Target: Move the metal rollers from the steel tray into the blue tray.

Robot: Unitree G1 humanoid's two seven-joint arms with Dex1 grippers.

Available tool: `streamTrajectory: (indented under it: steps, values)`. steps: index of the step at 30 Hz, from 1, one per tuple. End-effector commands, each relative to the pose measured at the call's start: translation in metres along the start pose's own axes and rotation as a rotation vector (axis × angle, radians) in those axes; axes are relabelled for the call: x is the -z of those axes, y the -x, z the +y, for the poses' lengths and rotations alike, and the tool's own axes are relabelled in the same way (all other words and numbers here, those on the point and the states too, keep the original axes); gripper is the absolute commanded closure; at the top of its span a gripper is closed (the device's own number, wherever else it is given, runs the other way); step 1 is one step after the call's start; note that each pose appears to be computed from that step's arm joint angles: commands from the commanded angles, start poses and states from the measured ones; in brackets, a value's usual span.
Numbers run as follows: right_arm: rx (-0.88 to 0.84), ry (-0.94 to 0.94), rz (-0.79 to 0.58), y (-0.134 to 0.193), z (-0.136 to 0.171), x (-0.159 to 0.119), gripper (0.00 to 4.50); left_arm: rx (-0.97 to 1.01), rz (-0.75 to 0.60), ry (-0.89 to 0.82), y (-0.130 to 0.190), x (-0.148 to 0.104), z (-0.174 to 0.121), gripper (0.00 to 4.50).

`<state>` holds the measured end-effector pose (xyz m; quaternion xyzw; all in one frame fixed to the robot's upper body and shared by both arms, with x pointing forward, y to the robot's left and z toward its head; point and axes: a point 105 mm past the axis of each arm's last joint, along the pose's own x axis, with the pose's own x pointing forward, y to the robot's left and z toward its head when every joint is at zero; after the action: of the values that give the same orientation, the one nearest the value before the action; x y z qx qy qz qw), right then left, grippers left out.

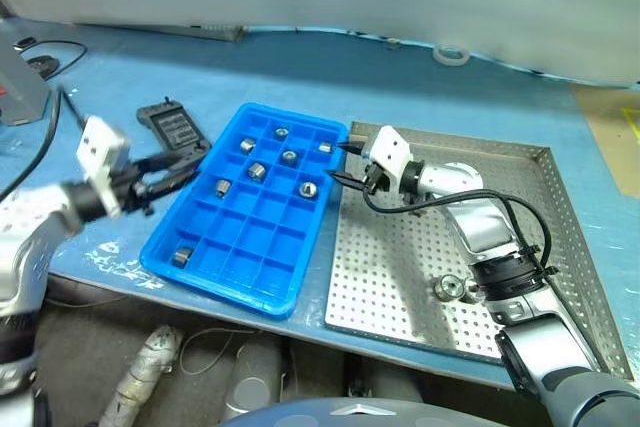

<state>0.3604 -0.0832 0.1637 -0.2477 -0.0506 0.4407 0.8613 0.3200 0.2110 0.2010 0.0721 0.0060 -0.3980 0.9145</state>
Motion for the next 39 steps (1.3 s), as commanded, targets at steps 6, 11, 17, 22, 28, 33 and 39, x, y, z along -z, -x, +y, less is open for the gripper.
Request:
streamTrajectory:
  steps: [6, 11, 17, 22, 28, 33, 39]
  values:
    - [0.228, 0.044, 0.06, 0.054, -0.04, 0.006, 1.79, 0.308, -0.027, -0.013, -0.112, 0.007, -0.032, 2.2]
    - [0.37, 0.027, 0.112, 0.086, -0.034, 0.013, 1.79, 0.488, -0.002, 0.118, -0.18, 0.014, -0.076, 2.2]
    - [0.565, 0.023, 0.185, 0.126, -0.032, 0.013, 1.79, 0.629, 0.029, 0.116, -0.221, 0.016, -0.127, 2.2]
    - [0.648, 0.012, 0.235, 0.147, -0.023, 0.014, 1.79, 0.591, 0.099, 0.052, -0.238, 0.026, -0.14, 2.2]
    - [0.7, 0.002, 0.271, 0.159, -0.014, 0.016, 1.79, 0.334, 0.26, -0.036, -0.261, 0.043, -0.134, 2.2]
    - [0.703, 0.002, 0.283, 0.159, -0.011, 0.018, 1.79, 0.201, 0.293, -0.049, -0.274, 0.038, -0.138, 2.2]
    - [0.688, -0.003, 0.289, 0.153, -0.007, 0.022, 1.79, 0.251, 0.361, 0.049, -0.277, 0.046, -0.163, 2.2]
